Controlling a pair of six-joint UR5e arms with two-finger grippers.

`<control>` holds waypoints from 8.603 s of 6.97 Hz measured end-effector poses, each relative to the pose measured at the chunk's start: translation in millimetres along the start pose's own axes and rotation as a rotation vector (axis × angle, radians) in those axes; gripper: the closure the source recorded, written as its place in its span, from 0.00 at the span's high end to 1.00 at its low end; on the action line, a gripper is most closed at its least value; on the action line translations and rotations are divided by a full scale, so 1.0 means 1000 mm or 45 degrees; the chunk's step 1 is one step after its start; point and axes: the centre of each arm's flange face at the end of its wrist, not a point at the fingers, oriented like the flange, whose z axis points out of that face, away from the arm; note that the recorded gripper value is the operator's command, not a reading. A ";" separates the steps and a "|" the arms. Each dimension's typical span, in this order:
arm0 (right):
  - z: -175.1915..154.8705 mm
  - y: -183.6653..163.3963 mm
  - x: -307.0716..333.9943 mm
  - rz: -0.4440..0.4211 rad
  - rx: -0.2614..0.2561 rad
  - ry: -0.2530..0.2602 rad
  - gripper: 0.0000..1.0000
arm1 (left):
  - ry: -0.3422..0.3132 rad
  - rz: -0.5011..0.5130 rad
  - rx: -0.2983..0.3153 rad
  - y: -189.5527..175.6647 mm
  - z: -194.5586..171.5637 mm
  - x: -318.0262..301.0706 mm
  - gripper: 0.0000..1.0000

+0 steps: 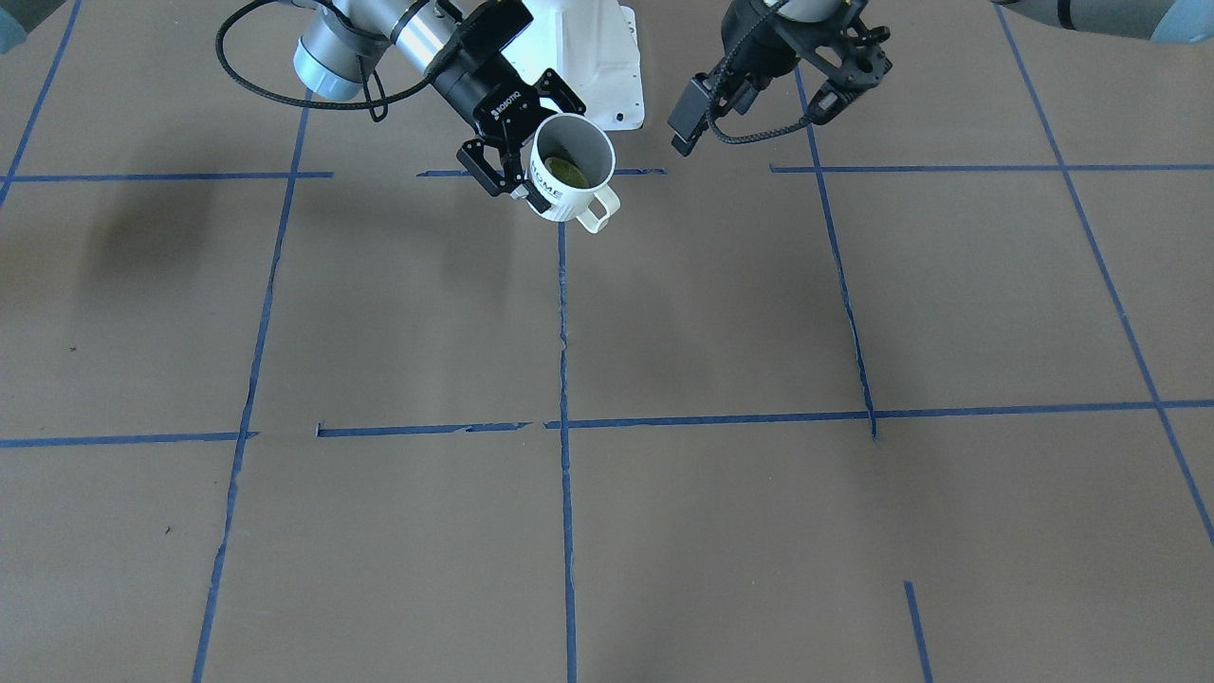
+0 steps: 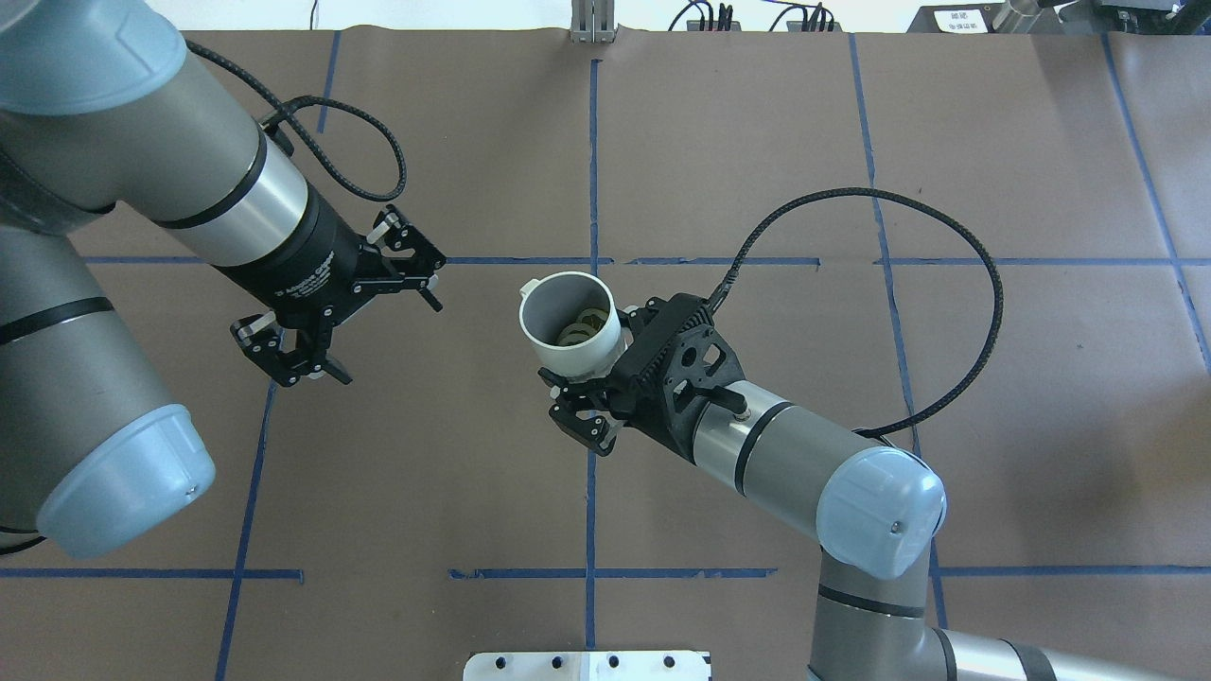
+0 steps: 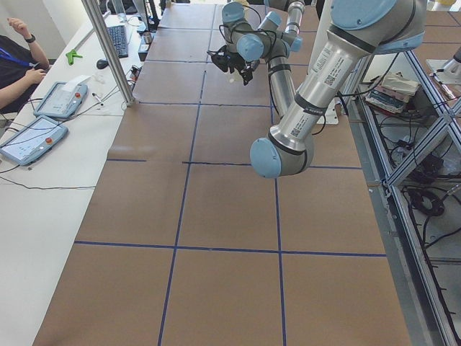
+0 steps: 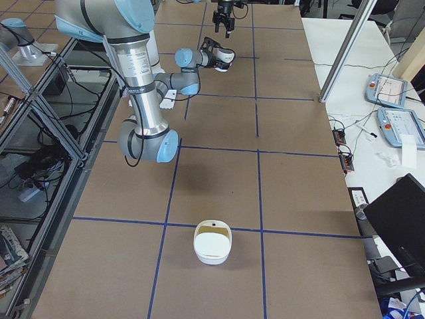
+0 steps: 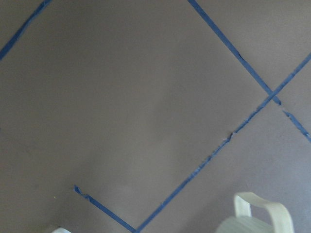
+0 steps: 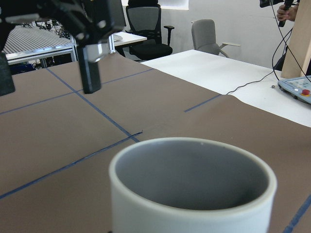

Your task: Left arm hands cup to right arm to dump lemon

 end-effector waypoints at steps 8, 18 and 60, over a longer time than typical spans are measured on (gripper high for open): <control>-0.112 0.098 0.216 0.088 -0.067 0.380 0.45 | -0.360 0.805 0.094 -0.083 0.051 -0.103 1.00; -0.477 0.343 0.397 0.671 0.248 0.327 0.42 | -0.168 0.819 0.196 -0.057 0.043 -0.066 1.00; -0.485 0.316 0.426 1.231 0.652 0.298 0.34 | -0.154 0.823 0.182 -0.047 0.045 -0.058 1.00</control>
